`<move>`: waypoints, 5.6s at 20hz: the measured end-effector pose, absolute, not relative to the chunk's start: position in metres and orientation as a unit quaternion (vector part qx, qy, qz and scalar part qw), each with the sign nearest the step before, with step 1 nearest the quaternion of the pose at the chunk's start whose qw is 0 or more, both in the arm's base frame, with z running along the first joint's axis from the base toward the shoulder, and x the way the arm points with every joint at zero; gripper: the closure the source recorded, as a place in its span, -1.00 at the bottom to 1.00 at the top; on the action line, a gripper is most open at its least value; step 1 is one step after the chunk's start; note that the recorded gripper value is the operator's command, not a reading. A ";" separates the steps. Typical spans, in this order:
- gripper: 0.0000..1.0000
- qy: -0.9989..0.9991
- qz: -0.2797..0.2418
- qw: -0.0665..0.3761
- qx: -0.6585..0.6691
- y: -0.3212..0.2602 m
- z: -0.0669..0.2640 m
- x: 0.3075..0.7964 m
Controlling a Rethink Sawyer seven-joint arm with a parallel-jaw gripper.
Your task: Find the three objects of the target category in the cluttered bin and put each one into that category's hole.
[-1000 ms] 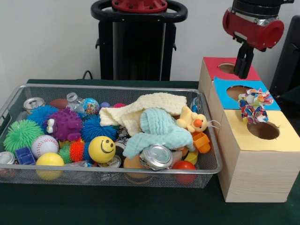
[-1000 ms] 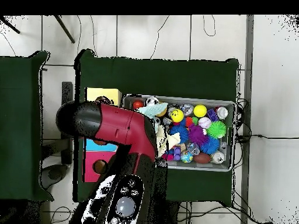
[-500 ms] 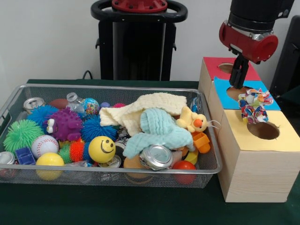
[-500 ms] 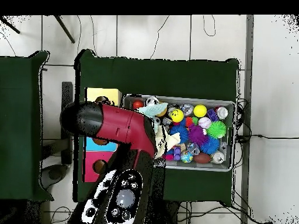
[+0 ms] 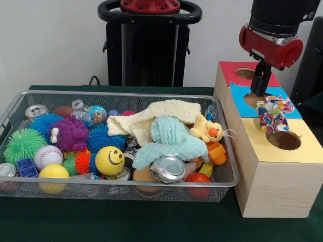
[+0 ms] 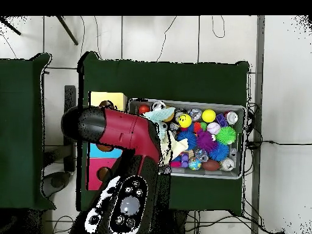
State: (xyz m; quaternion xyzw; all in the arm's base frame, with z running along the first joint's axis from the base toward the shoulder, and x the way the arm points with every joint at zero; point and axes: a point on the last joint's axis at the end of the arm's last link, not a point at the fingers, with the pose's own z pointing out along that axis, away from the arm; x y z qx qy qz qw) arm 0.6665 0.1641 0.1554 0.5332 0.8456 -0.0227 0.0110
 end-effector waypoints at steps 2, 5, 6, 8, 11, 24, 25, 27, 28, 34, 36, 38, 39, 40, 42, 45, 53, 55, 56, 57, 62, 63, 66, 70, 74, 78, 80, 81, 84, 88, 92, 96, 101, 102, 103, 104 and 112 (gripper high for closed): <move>1.00 0.846 -0.022 0.010 0.533 0.165 0.155 0.666; 1.00 0.846 -0.021 0.010 0.532 0.166 0.155 0.666; 1.00 0.847 -0.021 0.009 0.532 0.167 0.154 0.666; 1.00 0.847 -0.021 0.008 0.531 0.168 0.154 0.666; 1.00 0.847 -0.021 0.007 0.531 0.168 0.152 0.666; 1.00 0.847 -0.032 -0.003 0.530 0.168 0.132 0.663; 1.00 0.848 -0.032 -0.002 0.529 0.168 0.131 0.665; 1.00 0.849 -0.030 0.001 0.528 0.169 0.131 0.669; 1.00 0.849 -0.029 0.002 0.528 0.170 0.131 0.670; 1.00 0.853 -0.018 0.018 0.522 0.176 0.138 0.691; 1.00 0.853 -0.015 0.022 0.520 0.178 0.141 0.696; 1.00 0.855 -0.009 0.029 0.517 0.181 0.147 0.705; 1.00 0.856 -0.008 0.030 0.517 0.182 0.148 0.707; 1.00 0.856 -0.007 0.031 0.516 0.183 0.149 0.709; 1.00 0.857 -0.003 0.034 0.514 0.186 0.153 0.715; 1.00 0.859 0.001 0.040 0.510 0.189 0.156 0.723; 1.00 0.859 0.004 0.043 0.509 0.190 0.158 0.727; 1.00 0.859 0.004 0.044 0.509 0.190 0.159 0.727; 1.00 0.859 0.004 0.044 0.510 0.190 0.160 0.727; 1.00 0.859 0.005 0.044 0.510 0.190 0.161 0.726; 1.00 0.857 0.005 0.041 0.514 0.187 0.168 0.719; 1.00 0.856 0.005 0.040 0.515 0.186 0.169 0.718; 1.00 0.855 0.005 0.038 0.517 0.185 0.173 0.713; 1.00 0.852 0.004 0.033 0.522 0.181 0.177 0.704; 1.00 0.851 0.004 0.030 0.524 0.180 0.180 0.699; 1.00 0.850 0.001 0.025 0.526 0.178 0.178 0.693; 1.00 0.849 0.000 0.023 0.527 0.178 0.177 0.690; 1.00 0.849 -0.001 0.021 0.528 0.178 0.176 0.689; 1.00 0.848 -0.005 0.015 0.529 0.176 0.171 0.683; 1.00 0.847 -0.009 0.009 0.531 0.175 0.167 0.677; 1.00 0.847 -0.012 0.005 0.532 0.174 0.163 0.673; 1.00 0.847 -0.013 0.002 0.532 0.175 0.161 0.672; 1.00 0.848 -0.011 -0.001 0.530 0.179 0.158 0.671; 1.00 0.848 -0.011 -0.002 0.529 0.180 0.157 0.671; 1.00 0.849 -0.010 -0.004 0.528 0.182 0.156 0.671; 1.00 0.850 -0.009 -0.005 0.527 0.184 0.154 0.670; 1.00 0.852 -0.015 -0.012 0.523 0.190 0.127 0.666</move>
